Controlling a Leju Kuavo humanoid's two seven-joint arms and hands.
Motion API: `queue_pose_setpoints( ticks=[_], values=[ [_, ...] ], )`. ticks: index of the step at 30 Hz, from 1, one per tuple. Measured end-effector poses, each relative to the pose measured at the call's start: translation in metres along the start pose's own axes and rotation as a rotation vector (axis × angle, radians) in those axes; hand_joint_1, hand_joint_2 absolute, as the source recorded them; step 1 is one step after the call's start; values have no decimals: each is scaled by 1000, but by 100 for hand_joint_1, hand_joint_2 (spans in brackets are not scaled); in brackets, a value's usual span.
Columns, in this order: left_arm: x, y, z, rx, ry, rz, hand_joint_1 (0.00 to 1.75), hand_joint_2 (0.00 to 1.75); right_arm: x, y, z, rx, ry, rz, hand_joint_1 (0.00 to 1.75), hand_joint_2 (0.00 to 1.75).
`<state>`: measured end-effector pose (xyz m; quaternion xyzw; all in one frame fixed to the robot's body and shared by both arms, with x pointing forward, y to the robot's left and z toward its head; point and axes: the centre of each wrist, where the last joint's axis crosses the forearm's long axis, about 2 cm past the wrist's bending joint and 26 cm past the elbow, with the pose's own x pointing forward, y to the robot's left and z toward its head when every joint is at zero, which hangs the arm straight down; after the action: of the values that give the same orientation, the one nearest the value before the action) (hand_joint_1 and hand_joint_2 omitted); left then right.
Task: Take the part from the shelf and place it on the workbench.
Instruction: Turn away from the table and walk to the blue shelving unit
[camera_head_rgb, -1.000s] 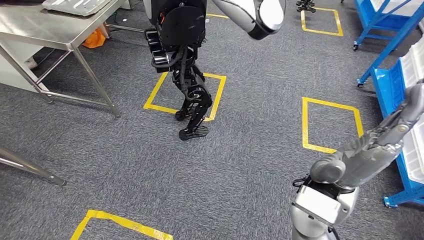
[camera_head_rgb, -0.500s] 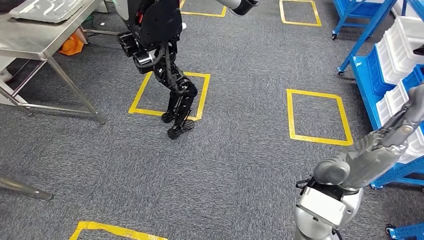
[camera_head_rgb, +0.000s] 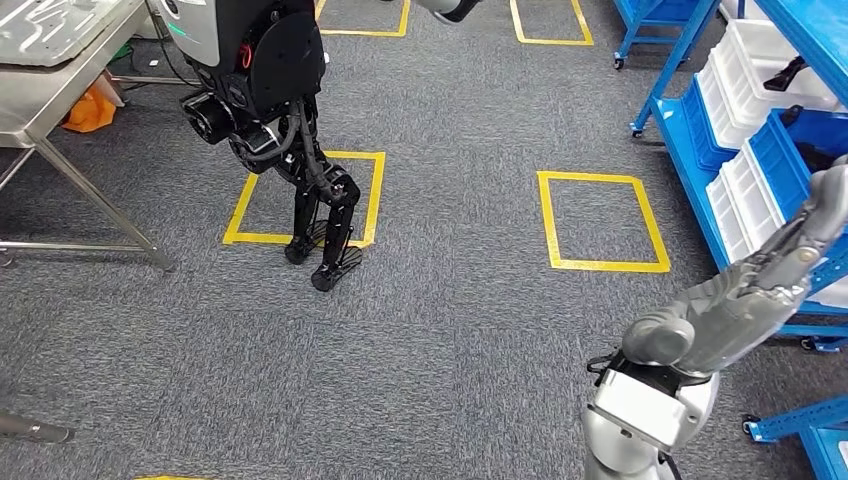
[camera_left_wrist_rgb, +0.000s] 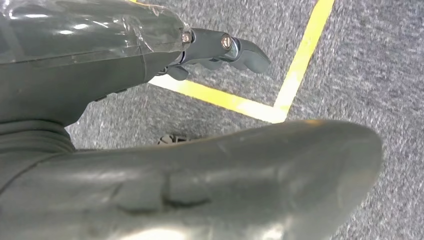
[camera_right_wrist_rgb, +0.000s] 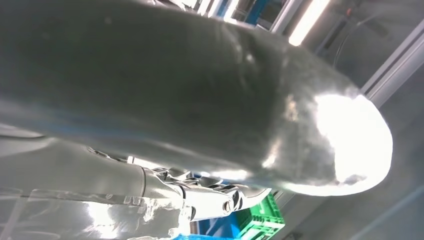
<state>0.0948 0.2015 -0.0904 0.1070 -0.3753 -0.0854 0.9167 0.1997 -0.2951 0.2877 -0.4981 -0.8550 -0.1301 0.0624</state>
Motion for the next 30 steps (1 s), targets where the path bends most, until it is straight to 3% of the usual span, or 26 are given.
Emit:
queue_pose_setpoints(
  ticks=[30],
  values=[
    [-1,0,1,-3,2,-5,0,0,-1,-1,1,-11,-8,-1,0,0]
  ],
)
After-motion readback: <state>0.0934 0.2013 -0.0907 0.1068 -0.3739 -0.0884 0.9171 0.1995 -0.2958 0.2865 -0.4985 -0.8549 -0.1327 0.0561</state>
